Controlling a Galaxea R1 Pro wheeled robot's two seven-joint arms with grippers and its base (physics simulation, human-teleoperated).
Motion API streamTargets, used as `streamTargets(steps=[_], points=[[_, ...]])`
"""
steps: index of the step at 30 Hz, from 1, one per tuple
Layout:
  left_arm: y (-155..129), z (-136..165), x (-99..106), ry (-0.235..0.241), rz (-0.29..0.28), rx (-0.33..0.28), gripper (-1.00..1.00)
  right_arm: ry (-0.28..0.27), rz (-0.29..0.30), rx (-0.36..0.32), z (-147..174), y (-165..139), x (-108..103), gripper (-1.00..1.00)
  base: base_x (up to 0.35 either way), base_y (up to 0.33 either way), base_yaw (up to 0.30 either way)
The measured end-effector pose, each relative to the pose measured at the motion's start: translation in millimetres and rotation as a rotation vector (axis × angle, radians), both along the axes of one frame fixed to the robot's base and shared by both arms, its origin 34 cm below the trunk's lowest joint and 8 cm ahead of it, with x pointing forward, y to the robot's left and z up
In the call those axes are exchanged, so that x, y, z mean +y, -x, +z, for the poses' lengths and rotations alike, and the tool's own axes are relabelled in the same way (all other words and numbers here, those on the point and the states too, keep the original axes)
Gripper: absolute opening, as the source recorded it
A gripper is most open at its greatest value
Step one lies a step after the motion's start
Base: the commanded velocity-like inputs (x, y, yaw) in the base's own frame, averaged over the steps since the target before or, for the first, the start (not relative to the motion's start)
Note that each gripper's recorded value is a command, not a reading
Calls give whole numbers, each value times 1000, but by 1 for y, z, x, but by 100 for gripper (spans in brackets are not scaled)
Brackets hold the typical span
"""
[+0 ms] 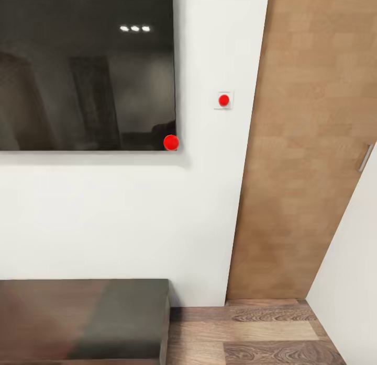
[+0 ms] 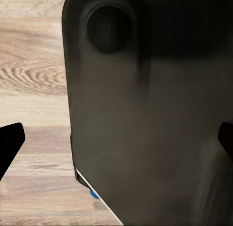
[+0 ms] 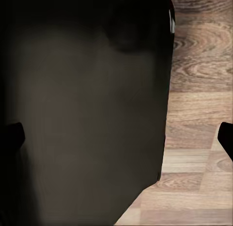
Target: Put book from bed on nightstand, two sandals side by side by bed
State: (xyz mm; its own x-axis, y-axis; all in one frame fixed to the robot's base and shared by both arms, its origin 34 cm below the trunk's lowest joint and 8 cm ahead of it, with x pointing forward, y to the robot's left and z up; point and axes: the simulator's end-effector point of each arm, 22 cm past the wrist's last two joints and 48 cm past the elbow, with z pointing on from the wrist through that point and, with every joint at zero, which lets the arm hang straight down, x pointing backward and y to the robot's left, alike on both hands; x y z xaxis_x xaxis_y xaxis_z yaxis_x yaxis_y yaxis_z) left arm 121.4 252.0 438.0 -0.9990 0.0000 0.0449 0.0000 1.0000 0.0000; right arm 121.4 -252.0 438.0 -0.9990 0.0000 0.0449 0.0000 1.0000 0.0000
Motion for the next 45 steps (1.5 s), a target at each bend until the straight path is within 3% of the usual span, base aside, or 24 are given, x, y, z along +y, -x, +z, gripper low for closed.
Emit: streamTargets(steps=[3, 33, 45], points=[[-7, 0, -6, 14, -1, -10, 100, 14, -9, -2, 0, 1, -10, 100, 0, 0, 0], [-7, 0, -6, 14, -1, -10, 100, 14, -9, -2, 0, 1, -10, 100, 0, 0, 0], [-28, 0, -14, 24, -3, -69, 100, 15, -6, -22, 0, -9, -11, 100, 0, -38, 0]])
